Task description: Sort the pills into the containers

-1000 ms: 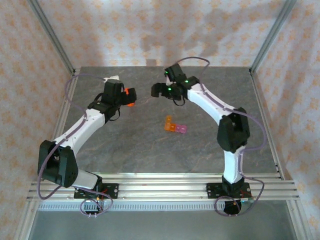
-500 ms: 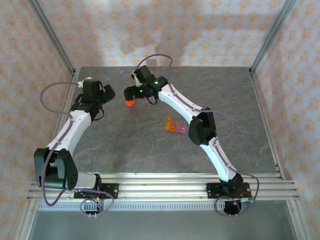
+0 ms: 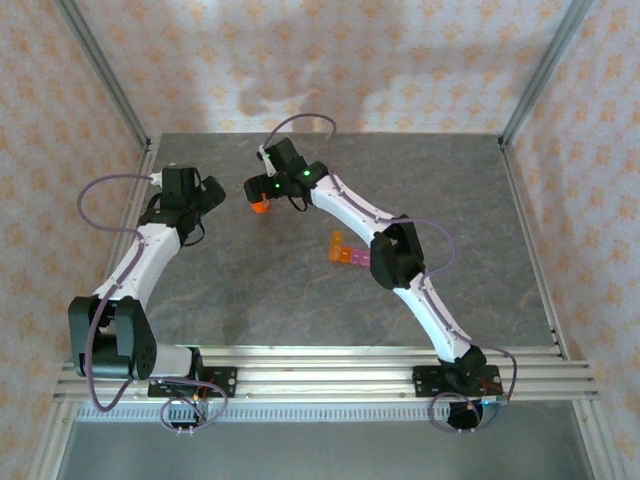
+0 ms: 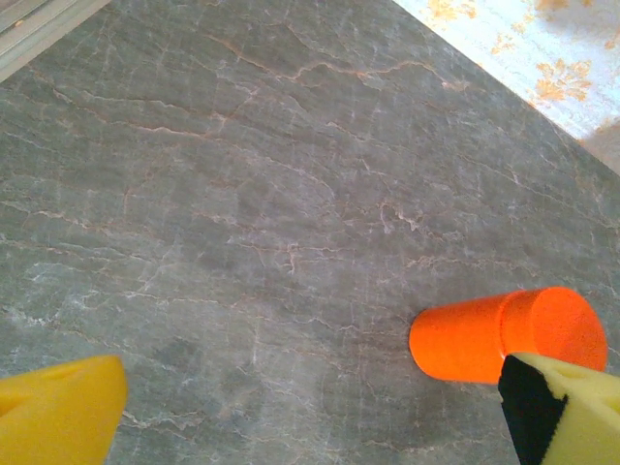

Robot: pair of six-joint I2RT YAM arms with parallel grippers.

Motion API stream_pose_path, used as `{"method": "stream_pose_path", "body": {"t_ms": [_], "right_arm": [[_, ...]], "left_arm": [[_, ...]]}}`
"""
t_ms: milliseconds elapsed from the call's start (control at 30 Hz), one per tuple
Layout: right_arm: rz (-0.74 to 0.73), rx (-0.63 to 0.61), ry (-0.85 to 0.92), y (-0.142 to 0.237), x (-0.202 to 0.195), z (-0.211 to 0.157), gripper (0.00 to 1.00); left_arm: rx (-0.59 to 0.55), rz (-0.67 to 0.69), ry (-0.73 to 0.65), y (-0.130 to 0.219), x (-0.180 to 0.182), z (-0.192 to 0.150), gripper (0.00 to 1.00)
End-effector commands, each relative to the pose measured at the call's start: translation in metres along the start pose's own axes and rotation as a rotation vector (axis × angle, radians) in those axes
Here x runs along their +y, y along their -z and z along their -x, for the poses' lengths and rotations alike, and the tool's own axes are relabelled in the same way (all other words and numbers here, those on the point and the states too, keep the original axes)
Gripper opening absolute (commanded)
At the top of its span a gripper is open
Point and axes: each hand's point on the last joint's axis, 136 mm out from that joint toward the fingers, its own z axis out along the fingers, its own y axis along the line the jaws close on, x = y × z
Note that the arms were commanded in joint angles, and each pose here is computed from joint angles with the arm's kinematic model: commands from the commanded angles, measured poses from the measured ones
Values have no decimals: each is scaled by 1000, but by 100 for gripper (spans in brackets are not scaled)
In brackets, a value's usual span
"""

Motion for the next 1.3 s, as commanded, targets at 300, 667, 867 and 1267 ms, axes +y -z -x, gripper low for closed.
{"method": "stream_pose_path", "body": {"t_ms": [300,667,867,1267], "right_arm": [[-38,-110,48,-27,1,13,89],[-41,-141,43,-38,-1,16,60],[-3,-148,19,-34,7,21,43],[-72,-137,-10,42,-1,49,35]], "left_arm": [[37,29,20,0,16,-14,100],[68,23,-1,-4,19,-25,100],[82,2,-50,0,17,-29,100],[115,-133,-88,13,-5,-33,100]]}}
